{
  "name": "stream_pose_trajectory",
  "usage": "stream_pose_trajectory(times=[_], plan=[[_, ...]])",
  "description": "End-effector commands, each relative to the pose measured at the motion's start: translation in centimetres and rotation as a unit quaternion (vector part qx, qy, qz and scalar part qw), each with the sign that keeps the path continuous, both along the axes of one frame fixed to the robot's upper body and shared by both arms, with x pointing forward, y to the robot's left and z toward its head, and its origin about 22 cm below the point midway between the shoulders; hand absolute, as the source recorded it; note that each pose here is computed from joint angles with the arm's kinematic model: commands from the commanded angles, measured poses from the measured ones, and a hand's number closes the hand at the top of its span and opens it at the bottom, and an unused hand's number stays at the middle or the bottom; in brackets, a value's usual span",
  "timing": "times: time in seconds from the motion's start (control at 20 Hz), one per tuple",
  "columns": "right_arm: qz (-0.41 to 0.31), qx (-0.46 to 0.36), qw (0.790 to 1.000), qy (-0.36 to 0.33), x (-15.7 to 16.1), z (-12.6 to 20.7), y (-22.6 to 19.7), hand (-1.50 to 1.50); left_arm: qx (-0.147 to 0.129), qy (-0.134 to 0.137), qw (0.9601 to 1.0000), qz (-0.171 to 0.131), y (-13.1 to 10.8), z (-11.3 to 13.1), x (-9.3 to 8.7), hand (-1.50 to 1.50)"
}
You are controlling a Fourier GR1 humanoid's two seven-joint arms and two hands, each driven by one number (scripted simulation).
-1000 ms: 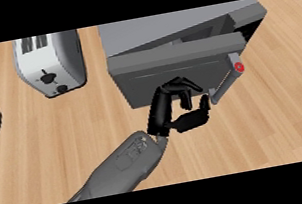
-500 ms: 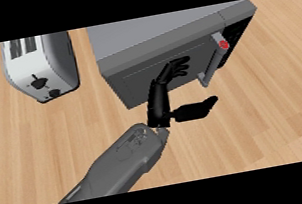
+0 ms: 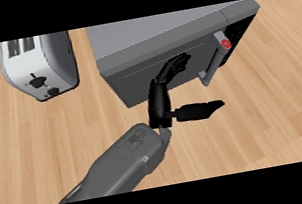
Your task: Pick up the milk, place it into the microwave and close the microwave
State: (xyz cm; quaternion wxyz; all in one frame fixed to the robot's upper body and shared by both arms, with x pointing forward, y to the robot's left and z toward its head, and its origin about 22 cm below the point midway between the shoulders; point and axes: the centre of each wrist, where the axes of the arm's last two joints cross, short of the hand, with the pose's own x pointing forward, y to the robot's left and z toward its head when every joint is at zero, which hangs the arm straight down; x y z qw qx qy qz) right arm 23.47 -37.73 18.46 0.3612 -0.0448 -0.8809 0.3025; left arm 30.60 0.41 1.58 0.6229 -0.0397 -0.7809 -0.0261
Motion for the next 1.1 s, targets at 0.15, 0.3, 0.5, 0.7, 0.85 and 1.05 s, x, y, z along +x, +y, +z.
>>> stream_pose_trajectory(times=[0.15,0.3,0.5,0.7,0.85,1.05], plan=[[-0.012,-0.014,1.0,-0.023,0.7,1.6,-0.3,1.5,-0.015,-0.006,0.9986,0.05,0.3,1.9,2.9,-1.5],[-0.008,-0.013,1.0,-0.026,1.1,1.7,0.1,1.5,-0.013,-0.01,0.9988,0.046,0.3,1.7,2.8,-1.5],[-0.016,-0.013,0.999,-0.031,1.4,2.0,-0.3,1.5,-0.02,-0.012,0.9984,0.051,0.4,1.6,2.9,-1.5],[0.055,0.139,0.988,0.036,2.8,-3.6,1.5,1.5,-0.022,-0.021,0.9989,0.036,0.2,1.3,2.3,-1.5],[0.063,0.144,0.985,0.067,3.3,-4.1,1.2,-1.5,-0.023,-0.024,0.9988,0.035,0.0,1.6,2.6,-1.5],[0.074,0.159,0.981,0.088,3.7,-4.4,0.4,-1.5,-0.027,-0.021,0.9986,0.041,0.3,1.5,2.9,-1.5]])
